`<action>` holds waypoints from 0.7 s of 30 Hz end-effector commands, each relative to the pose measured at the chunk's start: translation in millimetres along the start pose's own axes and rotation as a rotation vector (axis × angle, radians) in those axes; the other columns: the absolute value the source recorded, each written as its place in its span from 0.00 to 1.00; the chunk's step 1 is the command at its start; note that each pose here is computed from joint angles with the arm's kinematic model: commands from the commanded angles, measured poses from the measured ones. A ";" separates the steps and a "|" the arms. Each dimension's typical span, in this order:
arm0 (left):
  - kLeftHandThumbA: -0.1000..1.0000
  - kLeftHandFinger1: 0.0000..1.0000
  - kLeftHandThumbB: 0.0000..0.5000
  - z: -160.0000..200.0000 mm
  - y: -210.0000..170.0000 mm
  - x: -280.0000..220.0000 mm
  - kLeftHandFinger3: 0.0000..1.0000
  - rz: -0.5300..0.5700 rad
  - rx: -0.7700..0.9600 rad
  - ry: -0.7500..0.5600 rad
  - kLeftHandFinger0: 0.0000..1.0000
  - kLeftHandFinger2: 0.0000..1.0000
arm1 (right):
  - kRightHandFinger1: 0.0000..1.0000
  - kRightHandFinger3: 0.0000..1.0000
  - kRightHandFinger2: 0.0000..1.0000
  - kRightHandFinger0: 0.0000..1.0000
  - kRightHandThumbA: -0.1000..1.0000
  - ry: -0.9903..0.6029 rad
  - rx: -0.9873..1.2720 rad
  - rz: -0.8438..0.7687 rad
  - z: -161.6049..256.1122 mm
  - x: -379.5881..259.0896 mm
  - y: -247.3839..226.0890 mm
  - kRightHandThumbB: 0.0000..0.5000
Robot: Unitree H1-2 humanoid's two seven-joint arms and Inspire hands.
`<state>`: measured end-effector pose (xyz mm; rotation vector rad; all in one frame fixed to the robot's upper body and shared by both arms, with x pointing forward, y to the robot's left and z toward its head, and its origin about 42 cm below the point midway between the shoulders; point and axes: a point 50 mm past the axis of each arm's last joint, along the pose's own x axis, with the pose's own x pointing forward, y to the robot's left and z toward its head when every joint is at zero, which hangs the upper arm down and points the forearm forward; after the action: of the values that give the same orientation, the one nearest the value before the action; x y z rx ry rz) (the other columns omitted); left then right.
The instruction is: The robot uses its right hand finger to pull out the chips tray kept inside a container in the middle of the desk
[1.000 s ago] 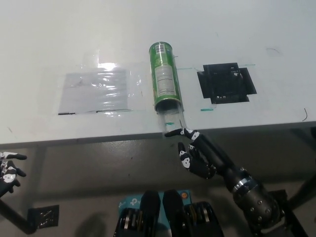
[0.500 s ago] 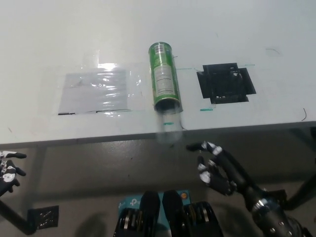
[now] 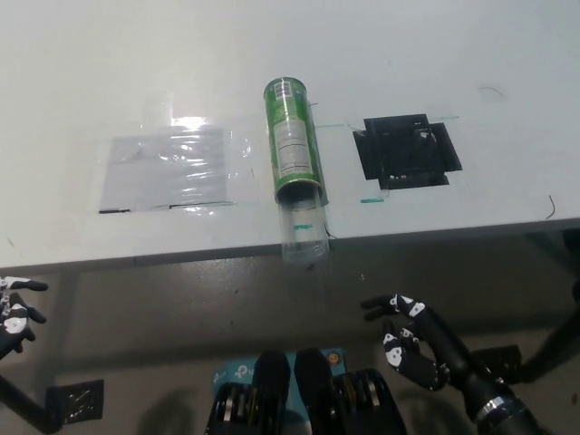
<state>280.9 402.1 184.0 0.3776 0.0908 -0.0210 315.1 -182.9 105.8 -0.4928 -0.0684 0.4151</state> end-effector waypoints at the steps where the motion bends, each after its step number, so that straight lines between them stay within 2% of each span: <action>1: 0.13 0.30 0.00 16.2 13.7 -0.2 0.57 0.012 0.057 -0.051 0.26 0.38 | 0.00 0.74 0.67 0.00 0.00 -0.062 0.027 -0.018 12.8 7.4 -7.5 0.46; 10: 0.16 0.30 0.00 11.5 11.4 -2.2 0.57 0.016 0.051 -0.048 0.26 0.39 | 0.01 0.73 0.70 0.00 0.00 -0.071 0.020 -0.060 21.8 10.5 -27.5 0.42; 15: 0.15 0.30 0.00 9.1 10.0 -3.7 0.57 0.018 0.038 -0.040 0.26 0.39 | 0.00 0.81 0.75 0.00 0.00 -0.122 0.040 -0.110 34.0 13.1 -58.1 0.38; 18: 0.15 0.30 0.00 8.7 9.3 -4.1 0.58 0.018 0.025 -0.032 0.27 0.39 | 0.01 0.82 0.76 0.00 0.00 -0.130 0.037 -0.150 40.7 11.3 -74.6 0.38; 19: 0.16 0.30 0.00 8.2 9.3 -3.9 0.58 0.020 0.026 -0.031 0.27 0.39 | 0.01 0.82 0.78 0.00 0.00 -0.160 0.062 -0.208 46.3 8.1 -91.1 0.43; 20: 0.18 0.31 0.00 7.2 8.0 -5.5 0.59 0.019 0.030 -0.029 0.27 0.40 | 0.05 0.81 0.76 0.07 0.00 -0.164 0.052 -0.253 49.2 5.3 -102.8 0.47; 21: 0.18 0.31 0.00 7.7 7.9 -5.9 0.59 0.020 0.038 -0.028 0.27 0.40 | 0.04 0.81 0.75 0.06 0.00 -0.164 0.054 -0.272 49.9 3.8 -107.4 0.48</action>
<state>278.8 402.8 182.3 0.3805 0.0962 -0.0180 343.8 -228.7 167.1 -0.4417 -0.1977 0.2538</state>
